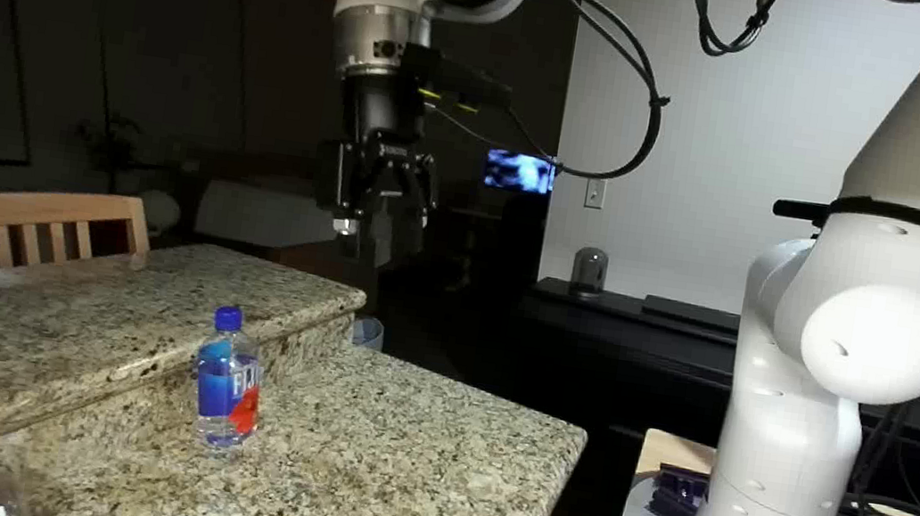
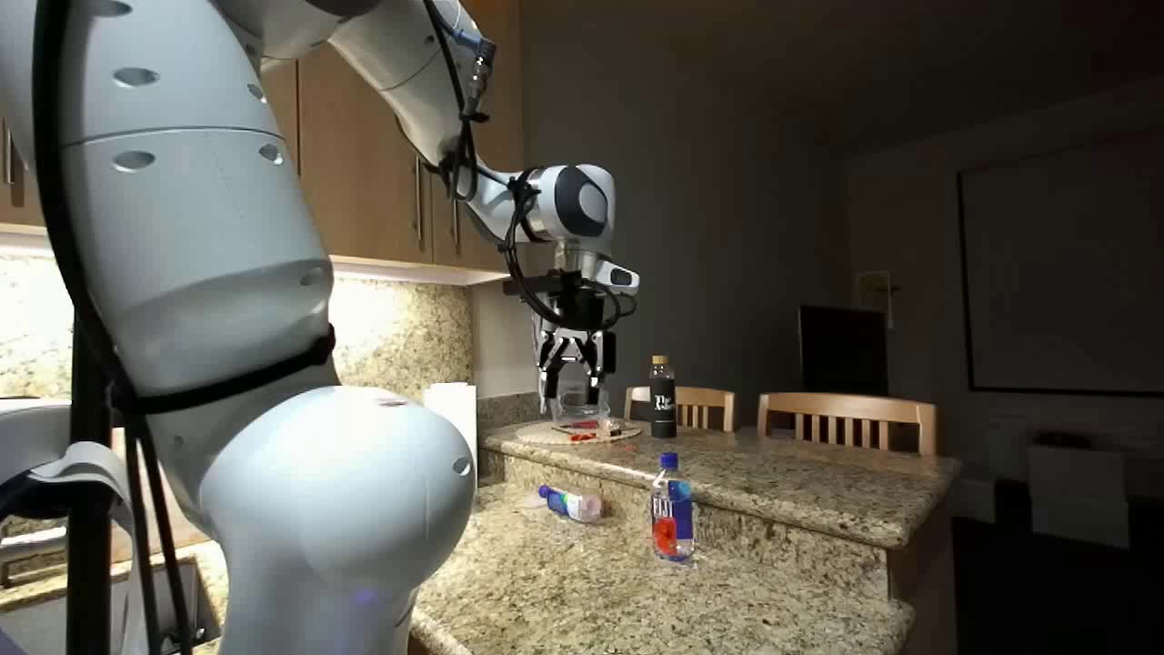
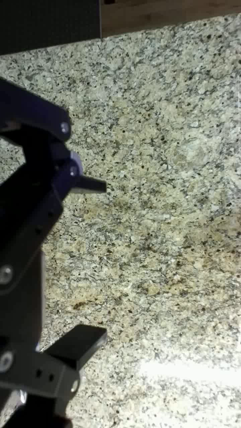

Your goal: Pick the blue bottle and put it a step up on the counter

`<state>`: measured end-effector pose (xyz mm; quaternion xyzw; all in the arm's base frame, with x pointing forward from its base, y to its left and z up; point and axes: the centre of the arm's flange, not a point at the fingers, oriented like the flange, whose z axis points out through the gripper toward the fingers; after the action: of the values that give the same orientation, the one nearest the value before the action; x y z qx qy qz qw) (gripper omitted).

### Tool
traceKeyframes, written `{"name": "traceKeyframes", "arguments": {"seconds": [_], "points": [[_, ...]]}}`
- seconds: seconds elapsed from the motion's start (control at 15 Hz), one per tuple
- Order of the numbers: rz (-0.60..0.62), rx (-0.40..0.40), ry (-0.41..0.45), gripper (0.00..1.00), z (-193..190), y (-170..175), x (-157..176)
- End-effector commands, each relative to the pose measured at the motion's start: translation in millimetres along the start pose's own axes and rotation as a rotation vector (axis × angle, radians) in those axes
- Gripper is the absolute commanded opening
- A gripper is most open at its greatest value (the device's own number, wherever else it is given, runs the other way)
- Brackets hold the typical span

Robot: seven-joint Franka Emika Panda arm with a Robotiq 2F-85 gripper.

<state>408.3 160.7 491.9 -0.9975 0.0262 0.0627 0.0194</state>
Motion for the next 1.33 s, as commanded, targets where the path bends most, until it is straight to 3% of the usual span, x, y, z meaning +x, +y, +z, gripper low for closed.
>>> {"name": "traceKeyframes", "arguments": {"seconds": [0.0, 0.33, 0.47, 1.27], "points": [[0.000, 0.000, 0.000, 1.00, 0.0, 0.0, 0.0], [0.000, 0.000, 0.000, 1.00, 0.0, 0.0, 0.0], [0.027, -0.026, 0.043, 1.00, 0.5, -4.6, 3.7], [0.058, -0.007, 0.188, 1.00, 57.9, -4.7, 124.8]]}}
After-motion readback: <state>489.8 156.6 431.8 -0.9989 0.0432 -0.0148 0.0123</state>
